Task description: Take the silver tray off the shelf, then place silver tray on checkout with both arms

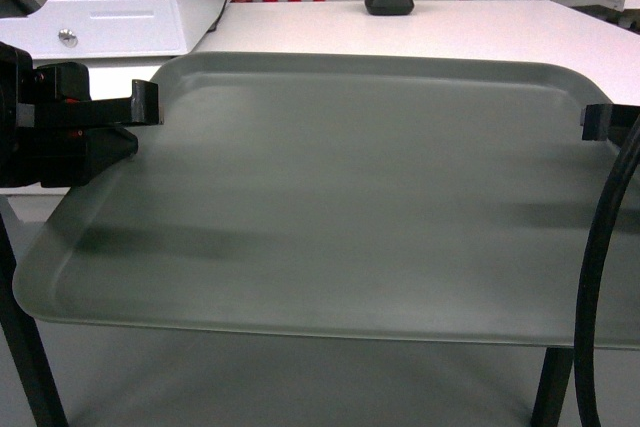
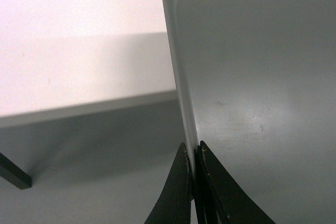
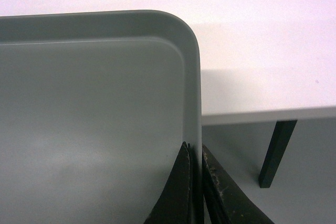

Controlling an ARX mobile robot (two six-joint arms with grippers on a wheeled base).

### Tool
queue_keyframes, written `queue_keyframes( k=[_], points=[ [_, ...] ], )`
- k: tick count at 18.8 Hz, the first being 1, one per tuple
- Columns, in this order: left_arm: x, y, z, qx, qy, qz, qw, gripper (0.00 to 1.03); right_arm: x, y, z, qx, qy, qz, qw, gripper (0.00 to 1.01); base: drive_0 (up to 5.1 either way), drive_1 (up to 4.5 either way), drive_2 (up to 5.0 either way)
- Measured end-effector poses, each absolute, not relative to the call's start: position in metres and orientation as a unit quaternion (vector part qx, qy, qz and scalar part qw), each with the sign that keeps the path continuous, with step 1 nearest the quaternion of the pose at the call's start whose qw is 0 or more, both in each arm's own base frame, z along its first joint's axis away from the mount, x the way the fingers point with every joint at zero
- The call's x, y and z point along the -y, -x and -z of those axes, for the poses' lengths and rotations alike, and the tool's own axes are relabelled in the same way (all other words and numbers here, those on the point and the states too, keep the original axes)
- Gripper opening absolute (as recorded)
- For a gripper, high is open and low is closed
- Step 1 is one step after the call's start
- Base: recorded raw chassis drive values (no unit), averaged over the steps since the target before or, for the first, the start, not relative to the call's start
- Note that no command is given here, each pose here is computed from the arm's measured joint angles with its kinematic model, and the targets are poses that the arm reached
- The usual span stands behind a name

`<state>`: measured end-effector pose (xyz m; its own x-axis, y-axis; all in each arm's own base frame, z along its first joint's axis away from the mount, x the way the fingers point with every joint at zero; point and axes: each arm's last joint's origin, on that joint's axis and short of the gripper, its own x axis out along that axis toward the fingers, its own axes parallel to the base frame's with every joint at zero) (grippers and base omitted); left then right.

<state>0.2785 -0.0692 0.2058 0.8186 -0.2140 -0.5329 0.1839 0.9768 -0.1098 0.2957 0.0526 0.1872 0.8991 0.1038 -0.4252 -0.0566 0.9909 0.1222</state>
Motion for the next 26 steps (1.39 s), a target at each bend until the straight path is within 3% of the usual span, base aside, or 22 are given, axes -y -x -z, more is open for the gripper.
queue_keyframes(
  k=[14,25,26],
  points=[
    [0.0693,-0.2786,-0.2061,-0.281,0.027,0.105,0.954,0.03,-0.0526,-0.2957,-0.1871,-0.221,-0.053,-0.041,0.973,0.03,-0.1,3.91,-4.0],
    [0.0696,-0.2787,-0.2056,-0.283,0.027,0.106,0.953,0.03,-0.0512,-0.2959,-0.1872,-0.221,-0.054,-0.04,0.973,0.03,0.0,0.0,0.0],
    [0.0695,-0.2787,-0.2055,-0.283,0.027,0.104,0.953,0.03,-0.051,-0.2962,-0.1876,-0.204,-0.059,-0.051,0.976,0.03,0.0,0.0,0.0]
  ],
)
